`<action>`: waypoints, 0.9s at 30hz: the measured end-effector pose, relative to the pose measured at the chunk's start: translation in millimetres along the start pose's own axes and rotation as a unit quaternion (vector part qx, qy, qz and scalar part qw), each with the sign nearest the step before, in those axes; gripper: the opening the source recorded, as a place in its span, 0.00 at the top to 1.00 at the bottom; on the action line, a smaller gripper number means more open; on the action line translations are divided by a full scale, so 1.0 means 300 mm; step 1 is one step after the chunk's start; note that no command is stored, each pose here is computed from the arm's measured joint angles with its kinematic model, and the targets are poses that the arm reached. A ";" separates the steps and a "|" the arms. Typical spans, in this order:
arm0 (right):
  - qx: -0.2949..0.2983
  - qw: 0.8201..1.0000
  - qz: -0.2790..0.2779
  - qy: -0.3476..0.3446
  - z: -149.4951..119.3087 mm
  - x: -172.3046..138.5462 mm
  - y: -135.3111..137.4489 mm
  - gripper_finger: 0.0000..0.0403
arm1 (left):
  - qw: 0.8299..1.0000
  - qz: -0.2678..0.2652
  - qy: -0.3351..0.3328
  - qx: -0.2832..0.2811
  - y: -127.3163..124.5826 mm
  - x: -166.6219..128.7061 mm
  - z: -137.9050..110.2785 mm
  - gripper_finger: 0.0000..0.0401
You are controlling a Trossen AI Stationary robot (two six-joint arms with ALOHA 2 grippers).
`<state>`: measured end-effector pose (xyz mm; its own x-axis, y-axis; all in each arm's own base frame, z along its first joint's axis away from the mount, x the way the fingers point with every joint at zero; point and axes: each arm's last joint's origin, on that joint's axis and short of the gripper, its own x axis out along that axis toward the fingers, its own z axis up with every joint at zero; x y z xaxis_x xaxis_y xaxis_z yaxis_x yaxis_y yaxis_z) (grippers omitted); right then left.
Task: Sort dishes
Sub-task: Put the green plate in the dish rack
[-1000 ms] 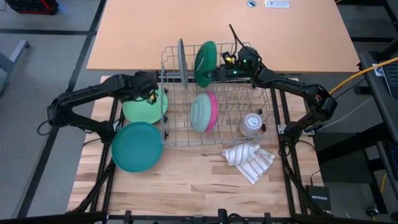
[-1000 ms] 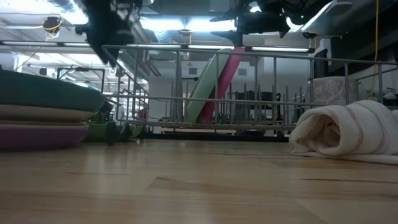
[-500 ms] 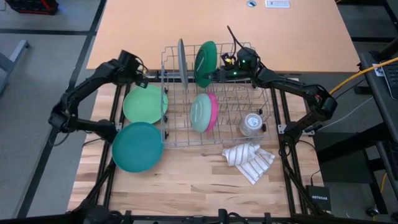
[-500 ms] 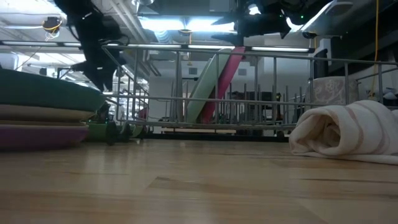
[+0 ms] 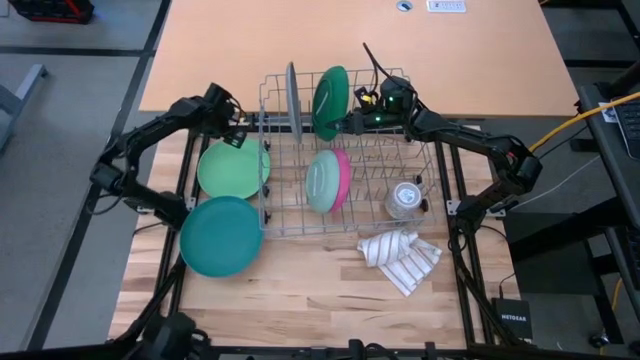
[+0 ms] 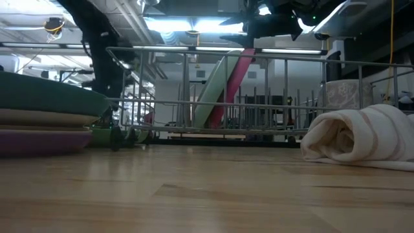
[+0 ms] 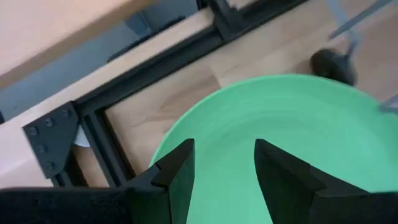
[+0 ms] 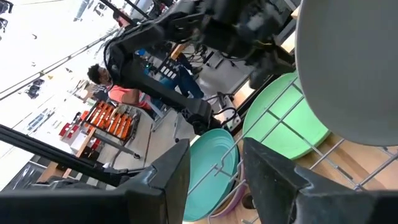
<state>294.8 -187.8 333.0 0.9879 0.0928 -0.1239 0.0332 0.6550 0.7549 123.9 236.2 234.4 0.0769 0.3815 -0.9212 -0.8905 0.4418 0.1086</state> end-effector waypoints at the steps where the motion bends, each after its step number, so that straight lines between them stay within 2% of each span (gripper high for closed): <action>1: 0.000 1.000 0.000 0.000 0.000 0.000 0.000 0.62 | 1.000 0.002 0.006 0.003 0.000 0.023 0.006 0.61; 7: 0.007 1.000 -0.005 0.006 -0.005 0.000 -0.004 0.62 | 1.000 0.020 0.022 -0.003 0.024 0.164 0.043 0.61; 13: 0.023 0.999 -0.020 0.020 -0.017 -0.001 -0.015 0.62 | 0.997 0.025 0.067 -0.007 0.062 0.259 0.032 0.61; 23: 0.025 0.999 -0.022 0.023 -0.019 -0.001 -0.017 0.62 | 0.997 -0.004 0.079 0.008 0.081 0.281 0.025 0.61; 27: 0.024 0.999 -0.026 0.020 -0.018 -0.001 -0.018 0.62 | 0.996 -0.012 0.085 0.034 0.079 0.280 0.021 0.65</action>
<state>293.5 -187.2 325.5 0.9779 0.0907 -0.1884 0.0920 0.6225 0.7772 112.1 283.7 161.7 0.0156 0.2287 -0.9734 -0.8565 0.5053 0.1050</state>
